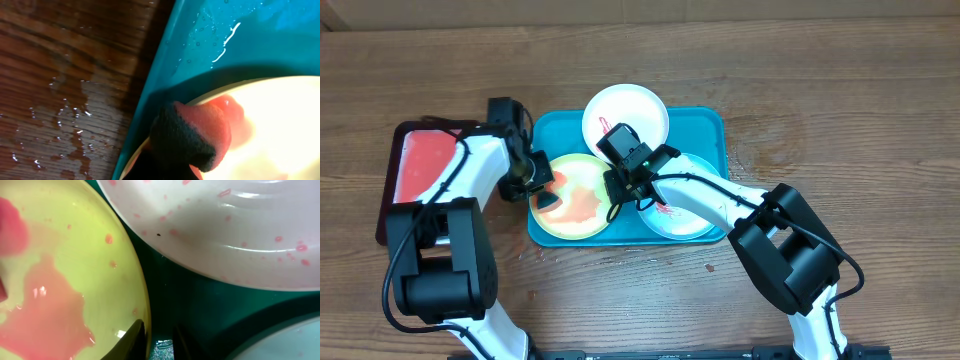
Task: Clean dirty plates on tray and stack at the side
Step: 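Move the sponge with the left gripper back over the red tray, then lift the yellow plate by its rim with the right gripper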
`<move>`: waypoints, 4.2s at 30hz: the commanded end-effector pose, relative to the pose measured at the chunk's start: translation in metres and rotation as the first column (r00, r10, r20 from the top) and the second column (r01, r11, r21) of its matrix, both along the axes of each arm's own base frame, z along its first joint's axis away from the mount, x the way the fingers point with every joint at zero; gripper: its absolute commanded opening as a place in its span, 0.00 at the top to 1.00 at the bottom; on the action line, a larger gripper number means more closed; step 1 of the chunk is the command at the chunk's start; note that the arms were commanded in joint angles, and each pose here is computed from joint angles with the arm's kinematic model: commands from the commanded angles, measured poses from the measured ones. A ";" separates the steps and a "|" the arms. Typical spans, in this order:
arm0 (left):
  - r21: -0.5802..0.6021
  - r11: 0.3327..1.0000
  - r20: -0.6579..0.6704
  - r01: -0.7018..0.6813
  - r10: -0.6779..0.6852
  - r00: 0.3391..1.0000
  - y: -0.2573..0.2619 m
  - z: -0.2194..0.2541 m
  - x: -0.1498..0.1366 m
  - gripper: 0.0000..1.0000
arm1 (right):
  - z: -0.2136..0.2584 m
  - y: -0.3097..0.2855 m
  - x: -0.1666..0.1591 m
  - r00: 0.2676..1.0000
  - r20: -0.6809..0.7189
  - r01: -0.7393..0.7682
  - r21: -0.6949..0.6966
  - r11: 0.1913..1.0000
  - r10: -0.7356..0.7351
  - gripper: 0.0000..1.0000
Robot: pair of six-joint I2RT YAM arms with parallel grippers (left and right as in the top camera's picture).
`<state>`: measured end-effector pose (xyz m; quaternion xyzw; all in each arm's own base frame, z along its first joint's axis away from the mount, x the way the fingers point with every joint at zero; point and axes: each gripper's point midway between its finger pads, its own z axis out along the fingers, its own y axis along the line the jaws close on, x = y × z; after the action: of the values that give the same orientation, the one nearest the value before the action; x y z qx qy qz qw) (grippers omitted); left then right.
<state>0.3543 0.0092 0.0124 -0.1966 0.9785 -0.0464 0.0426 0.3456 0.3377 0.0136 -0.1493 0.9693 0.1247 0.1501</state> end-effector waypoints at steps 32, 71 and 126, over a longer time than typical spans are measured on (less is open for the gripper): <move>0.046 0.993 -0.082 0.108 -0.104 0.991 -0.024 -0.022 -0.026 0.96 | -0.001 -0.005 0.008 1.000 0.020 0.021 -0.028 0.999 -0.020 0.89; 0.095 0.925 0.024 -0.367 0.367 0.930 0.115 0.120 0.013 0.96 | 0.176 -0.005 0.070 0.855 0.482 0.017 -0.389 0.921 0.188 0.96; 0.014 0.860 0.034 -0.510 0.509 0.860 0.165 0.118 -0.003 0.96 | 0.218 0.039 0.054 0.651 0.577 -0.034 -0.628 0.777 0.494 0.96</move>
<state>0.3465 0.1763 0.1263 -0.4454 0.8930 -0.0178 0.0628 0.3807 0.3884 0.2226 -0.4505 0.7431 -0.2661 0.4171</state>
